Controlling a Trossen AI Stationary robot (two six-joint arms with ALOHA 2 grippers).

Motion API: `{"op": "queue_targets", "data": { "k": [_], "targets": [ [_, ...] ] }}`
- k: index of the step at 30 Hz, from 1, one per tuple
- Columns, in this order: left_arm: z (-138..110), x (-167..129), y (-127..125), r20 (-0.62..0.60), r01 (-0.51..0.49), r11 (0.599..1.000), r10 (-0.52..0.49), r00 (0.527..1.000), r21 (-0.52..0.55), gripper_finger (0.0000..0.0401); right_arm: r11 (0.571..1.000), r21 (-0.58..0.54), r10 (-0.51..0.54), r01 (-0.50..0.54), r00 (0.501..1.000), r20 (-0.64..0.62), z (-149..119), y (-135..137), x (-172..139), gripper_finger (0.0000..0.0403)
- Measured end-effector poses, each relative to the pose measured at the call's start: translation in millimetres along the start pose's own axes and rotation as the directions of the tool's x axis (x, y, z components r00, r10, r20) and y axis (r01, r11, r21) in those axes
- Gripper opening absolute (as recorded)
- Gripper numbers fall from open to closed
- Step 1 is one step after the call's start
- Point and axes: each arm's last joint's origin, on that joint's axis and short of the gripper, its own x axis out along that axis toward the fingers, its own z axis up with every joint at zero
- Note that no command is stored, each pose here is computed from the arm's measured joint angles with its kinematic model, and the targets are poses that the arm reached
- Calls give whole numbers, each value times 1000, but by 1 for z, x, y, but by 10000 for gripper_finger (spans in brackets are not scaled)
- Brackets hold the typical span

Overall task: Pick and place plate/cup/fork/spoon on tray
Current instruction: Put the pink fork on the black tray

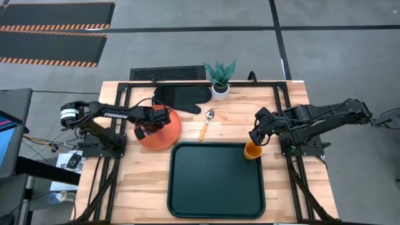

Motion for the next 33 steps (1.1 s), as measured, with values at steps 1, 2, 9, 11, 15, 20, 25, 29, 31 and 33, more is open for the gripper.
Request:
{"op": "queue_targets", "data": {
  "k": [1,2,9,11,15,20,25,29,31,33],
  "targets": [
    [0,0,0,1,-1,1000,1,1000,8,54,1000,0,0,0,1000,0,0,0,0,244],
    [0,0,0,3,-2,1000,2,1000,21,42,1000,0,0,0,1000,0,0,0,0,244],
    [1,-3,0,3,10,995,-10,1000,104,31,1000,0,-1,1,1000,1,0,0,0,244],
    [1,-6,1,-1,27,993,-27,1000,112,31,1000,0,-10,10,1000,14,0,0,0,244],
    [5,-17,5,12,70,991,-71,997,116,31,1000,-1,-26,26,999,37,1,-1,0,244],
    [6,-38,7,-4,173,978,-174,985,118,31,999,-2,-40,40,998,57,2,-1,0,244],
    [-4,-63,6,-53,296,943,-291,955,154,31,999,-8,-41,42,997,61,2,-1,0,244],
    [-21,-89,-5,-99,396,894,-384,918,209,31,999,-24,-41,43,997,61,2,-1,0,244],
    [-31,-103,-11,-113,438,869,-423,899,233,31,999,-25,-42,43,997,61,2,-1,0,244],
    [-41,-115,-16,-131,452,853,-433,892,261,31,999,-28,-42,43,997,61,2,-1,0,244]
  ]
}}
